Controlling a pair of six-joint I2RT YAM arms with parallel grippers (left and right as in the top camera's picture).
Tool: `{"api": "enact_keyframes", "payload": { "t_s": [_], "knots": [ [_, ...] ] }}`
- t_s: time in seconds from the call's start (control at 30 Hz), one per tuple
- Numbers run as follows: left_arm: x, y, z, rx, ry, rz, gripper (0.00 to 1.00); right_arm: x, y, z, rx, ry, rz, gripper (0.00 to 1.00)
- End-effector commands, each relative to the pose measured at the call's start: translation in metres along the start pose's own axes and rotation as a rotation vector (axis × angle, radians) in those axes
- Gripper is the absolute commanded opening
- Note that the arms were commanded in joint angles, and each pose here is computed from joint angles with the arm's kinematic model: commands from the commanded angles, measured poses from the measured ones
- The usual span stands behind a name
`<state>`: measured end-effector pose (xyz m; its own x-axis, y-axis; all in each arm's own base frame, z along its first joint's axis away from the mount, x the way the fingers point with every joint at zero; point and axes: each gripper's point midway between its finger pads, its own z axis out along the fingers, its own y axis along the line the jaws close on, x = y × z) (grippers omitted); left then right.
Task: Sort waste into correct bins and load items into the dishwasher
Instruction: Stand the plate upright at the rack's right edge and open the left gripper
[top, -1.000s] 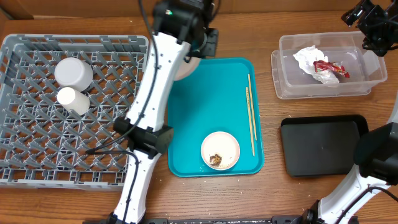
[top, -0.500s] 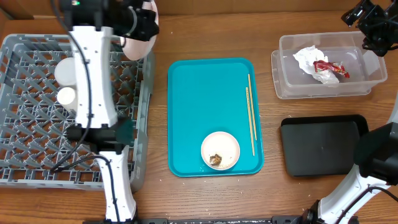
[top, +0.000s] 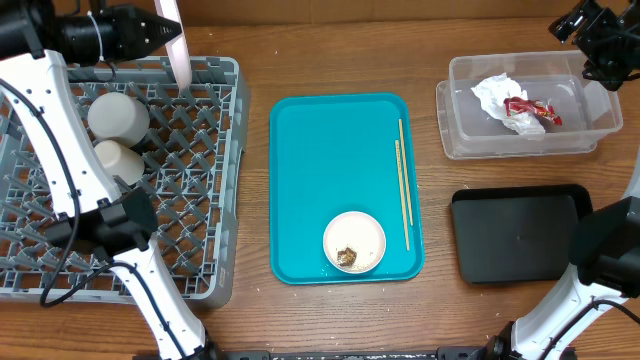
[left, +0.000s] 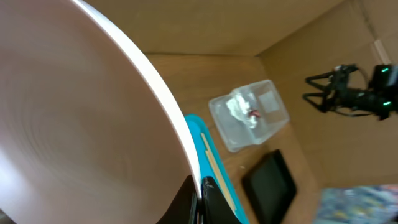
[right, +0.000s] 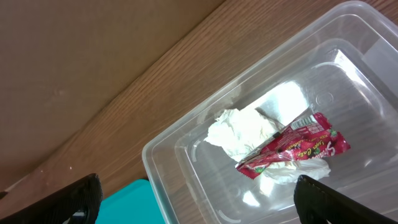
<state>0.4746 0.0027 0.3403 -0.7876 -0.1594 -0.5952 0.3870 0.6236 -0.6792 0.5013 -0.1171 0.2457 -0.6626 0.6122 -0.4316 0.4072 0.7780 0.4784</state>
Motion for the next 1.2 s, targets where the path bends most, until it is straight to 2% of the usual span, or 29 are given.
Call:
{"api": "enact_keyframes", "payload": {
  "t_s": [0.0, 0.17, 0.33, 0.6, 0.9, 1.17],
  "knots": [
    [0.006, -0.01, 0.007, 0.1, 0.017, -0.042, 0.04, -0.006, 0.013, -0.023, -0.02, -0.051, -0.019, 1.0],
    [0.018, 0.015, 0.012, 0.103, 0.047, -0.134, 0.04, -0.006, 0.013, -0.023, -0.02, -0.051, -0.019, 1.0],
    [0.017, 0.024, 0.002, 0.1, 0.025, -0.152, 0.04, -0.006, 0.013, -0.023, -0.02, -0.051, -0.019, 1.0],
    [0.015, 0.006, 0.011, 0.174, 0.025, -0.143, 0.04, -0.006, 0.013, -0.023, -0.02, -0.051, -0.019, 1.0],
    [0.04, 0.013, 0.048, 0.093, 0.159, -0.165, 0.04, -0.006, 0.013, -0.023, -0.02, -0.051, -0.019, 1.0],
    [0.041, 0.022, 0.042, 0.085, 0.151, -0.19, 0.04, -0.006, 0.013, -0.023, -0.02, -0.051, -0.019, 1.0]
  ]
}}
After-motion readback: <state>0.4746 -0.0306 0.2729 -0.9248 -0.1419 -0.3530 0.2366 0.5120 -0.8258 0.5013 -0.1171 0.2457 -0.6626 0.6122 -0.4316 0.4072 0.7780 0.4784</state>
